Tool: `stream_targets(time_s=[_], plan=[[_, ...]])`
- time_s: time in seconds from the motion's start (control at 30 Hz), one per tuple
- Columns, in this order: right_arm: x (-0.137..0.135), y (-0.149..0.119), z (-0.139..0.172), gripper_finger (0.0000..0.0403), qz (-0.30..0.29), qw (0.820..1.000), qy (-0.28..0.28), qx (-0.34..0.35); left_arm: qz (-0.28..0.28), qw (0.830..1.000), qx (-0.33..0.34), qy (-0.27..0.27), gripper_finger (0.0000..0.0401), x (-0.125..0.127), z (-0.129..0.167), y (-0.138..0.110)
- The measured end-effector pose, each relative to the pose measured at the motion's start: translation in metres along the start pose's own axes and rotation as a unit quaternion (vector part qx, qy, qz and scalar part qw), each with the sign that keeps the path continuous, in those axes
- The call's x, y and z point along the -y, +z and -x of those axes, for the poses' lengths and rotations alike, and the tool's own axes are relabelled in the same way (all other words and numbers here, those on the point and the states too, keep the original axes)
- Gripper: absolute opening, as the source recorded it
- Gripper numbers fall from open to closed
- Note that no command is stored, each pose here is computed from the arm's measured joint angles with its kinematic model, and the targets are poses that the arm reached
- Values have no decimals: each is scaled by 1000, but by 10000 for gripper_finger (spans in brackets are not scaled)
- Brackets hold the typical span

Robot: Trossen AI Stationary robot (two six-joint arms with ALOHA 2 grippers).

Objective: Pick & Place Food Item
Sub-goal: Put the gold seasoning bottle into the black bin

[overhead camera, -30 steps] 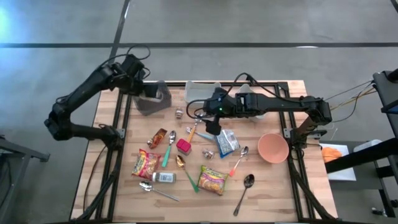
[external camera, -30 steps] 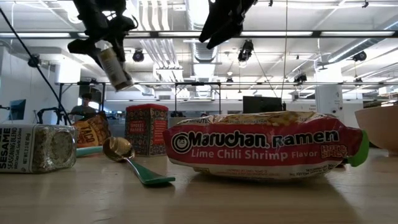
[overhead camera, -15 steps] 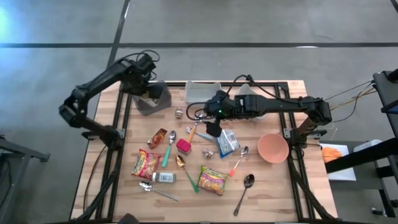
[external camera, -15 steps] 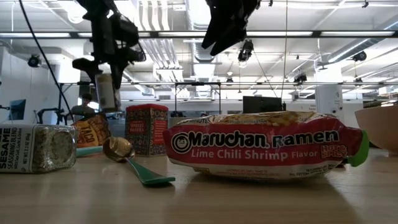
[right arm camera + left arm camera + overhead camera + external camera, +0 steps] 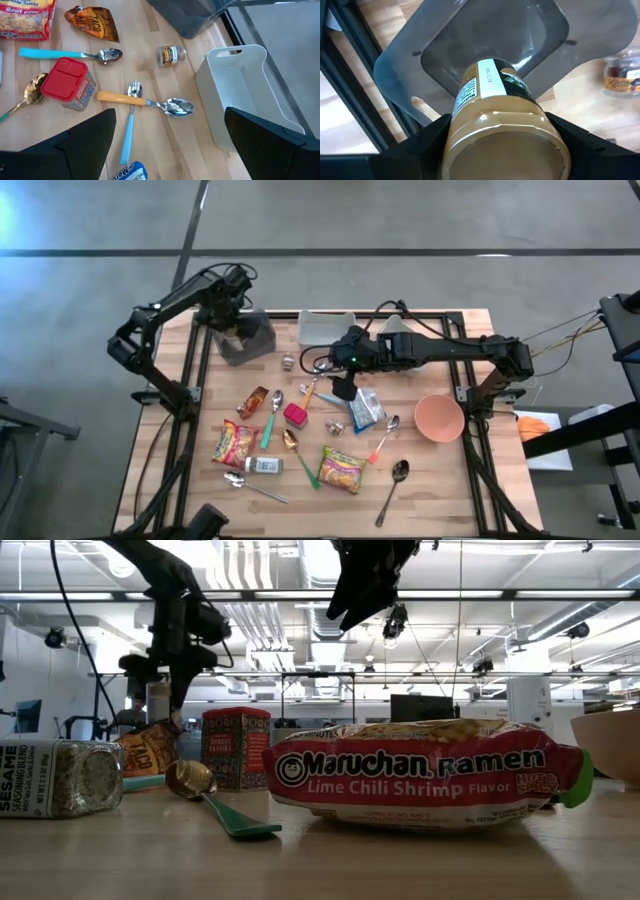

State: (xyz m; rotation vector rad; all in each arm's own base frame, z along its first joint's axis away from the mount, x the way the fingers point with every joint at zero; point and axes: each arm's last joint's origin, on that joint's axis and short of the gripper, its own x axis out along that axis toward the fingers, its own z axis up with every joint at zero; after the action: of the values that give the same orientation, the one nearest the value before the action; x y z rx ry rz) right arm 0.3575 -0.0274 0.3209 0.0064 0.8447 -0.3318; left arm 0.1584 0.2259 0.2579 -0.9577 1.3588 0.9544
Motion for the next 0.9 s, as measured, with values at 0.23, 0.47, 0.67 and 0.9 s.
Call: stream_targets(time_s=[0.23, 0.47, 0.67, 0.9], plan=[[0, 0, 0, 370, -1, 1000, 0, 0, -16, 999, -41, 13, 267, -3, -23, -9], [-2, 0, 1, 370, 2, 1000, 2, 1, -11, 999, -50, 16, 267, -8, -41, -15], [-3, 0, 1, 370, 2, 1000, 3, 1, -13, 998, -53, 15, 267, -9, -52, -19], [-4, 0, 1, 370, 3, 1000, 4, 2, -14, 998, -51, 15, 267, -9, -53, -19]])
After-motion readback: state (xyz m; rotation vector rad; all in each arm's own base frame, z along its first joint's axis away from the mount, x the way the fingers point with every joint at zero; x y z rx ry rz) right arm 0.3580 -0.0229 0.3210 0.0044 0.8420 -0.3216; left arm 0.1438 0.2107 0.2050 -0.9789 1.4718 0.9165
